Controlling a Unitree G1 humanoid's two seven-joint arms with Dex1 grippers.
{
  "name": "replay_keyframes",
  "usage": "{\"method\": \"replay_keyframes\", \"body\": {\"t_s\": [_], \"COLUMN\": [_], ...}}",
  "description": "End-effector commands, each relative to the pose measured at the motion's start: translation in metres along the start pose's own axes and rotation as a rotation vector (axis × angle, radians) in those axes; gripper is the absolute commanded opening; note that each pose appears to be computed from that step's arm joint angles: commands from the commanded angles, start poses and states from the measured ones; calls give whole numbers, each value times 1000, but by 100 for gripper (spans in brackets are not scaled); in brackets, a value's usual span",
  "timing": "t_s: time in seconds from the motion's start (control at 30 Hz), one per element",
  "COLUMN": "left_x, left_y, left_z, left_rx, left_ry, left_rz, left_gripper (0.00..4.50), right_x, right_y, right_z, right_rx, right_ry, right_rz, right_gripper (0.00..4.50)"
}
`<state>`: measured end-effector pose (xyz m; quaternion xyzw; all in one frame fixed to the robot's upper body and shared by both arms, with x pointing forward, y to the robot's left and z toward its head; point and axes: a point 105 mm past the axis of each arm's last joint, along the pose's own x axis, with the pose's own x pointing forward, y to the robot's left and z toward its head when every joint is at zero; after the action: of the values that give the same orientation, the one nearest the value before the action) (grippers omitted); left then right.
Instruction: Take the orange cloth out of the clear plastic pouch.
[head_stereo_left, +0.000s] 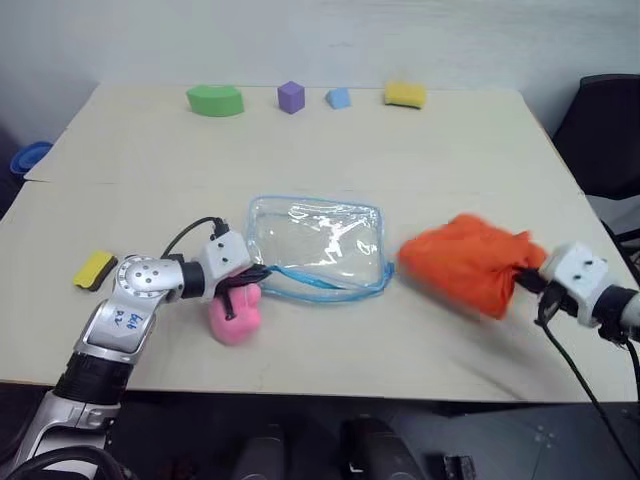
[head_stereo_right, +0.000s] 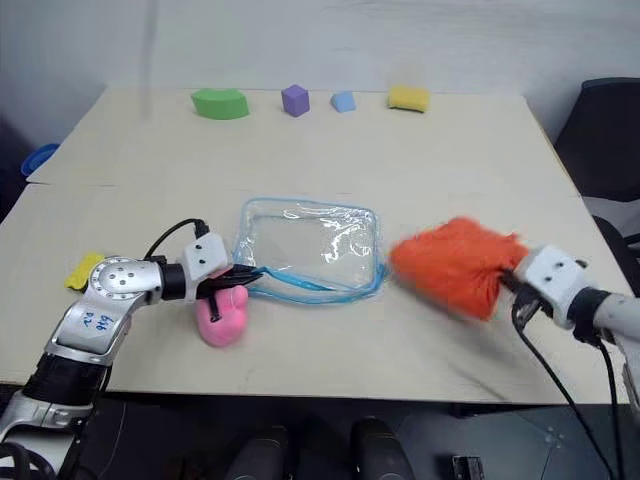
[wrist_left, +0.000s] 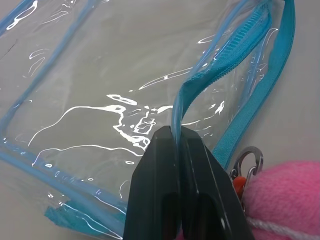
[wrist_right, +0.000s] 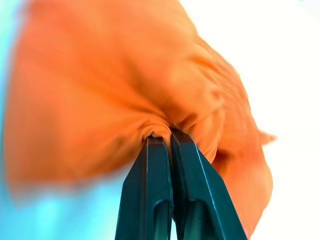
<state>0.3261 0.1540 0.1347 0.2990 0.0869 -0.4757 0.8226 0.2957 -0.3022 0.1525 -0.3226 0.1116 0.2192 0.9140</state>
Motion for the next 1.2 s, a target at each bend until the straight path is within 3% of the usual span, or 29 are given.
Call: {"method": "replay_keyframes", "body": {"t_s": [0.03, 0.27, 0.47, 0.5, 0.6, 0.83, 0.93, 1.03, 1.2], "left_x": [4, 10, 10, 9, 3, -38, -67, -99, -136], "left_y": [-8, -20, -24, -24, -20, -18, -12, -2, 8], "left_z": [-2, 12, 19, 18, 18, 35, 33, 31, 17], "left_rx": [-2, -16, -42, -50, -90, -228, -297, -354, -366], "left_ry": [8, -52, -78, -79, -84, -214, -230, -227, -137], "left_rz": [-25, -57, -68, -67, -45, -43, -34, -19, 6], "left_gripper": [0, 0, 0, 0, 68, 286, 377, 377, 377], "right_x": [-1, 9, 10, 10, 6, -34, -56, -80, -113], "right_y": [0, 58, 79, 78, 73, 58, 30, -2, -23], "right_z": [-2, 8, 17, 16, 17, 37, 31, 9, -18], "right_rx": [48, 25, -1, 2, 4, 174, 274, 372, 408], "right_ry": [6, -17, -46, -41, -30, -69, -45, 27, 128], "right_rz": [-57, 99, 186, 190, 206, 348, 324, 248, 236], "right_gripper": [5, 5, 5, 25, 100, 347, 448, 448, 448]}}
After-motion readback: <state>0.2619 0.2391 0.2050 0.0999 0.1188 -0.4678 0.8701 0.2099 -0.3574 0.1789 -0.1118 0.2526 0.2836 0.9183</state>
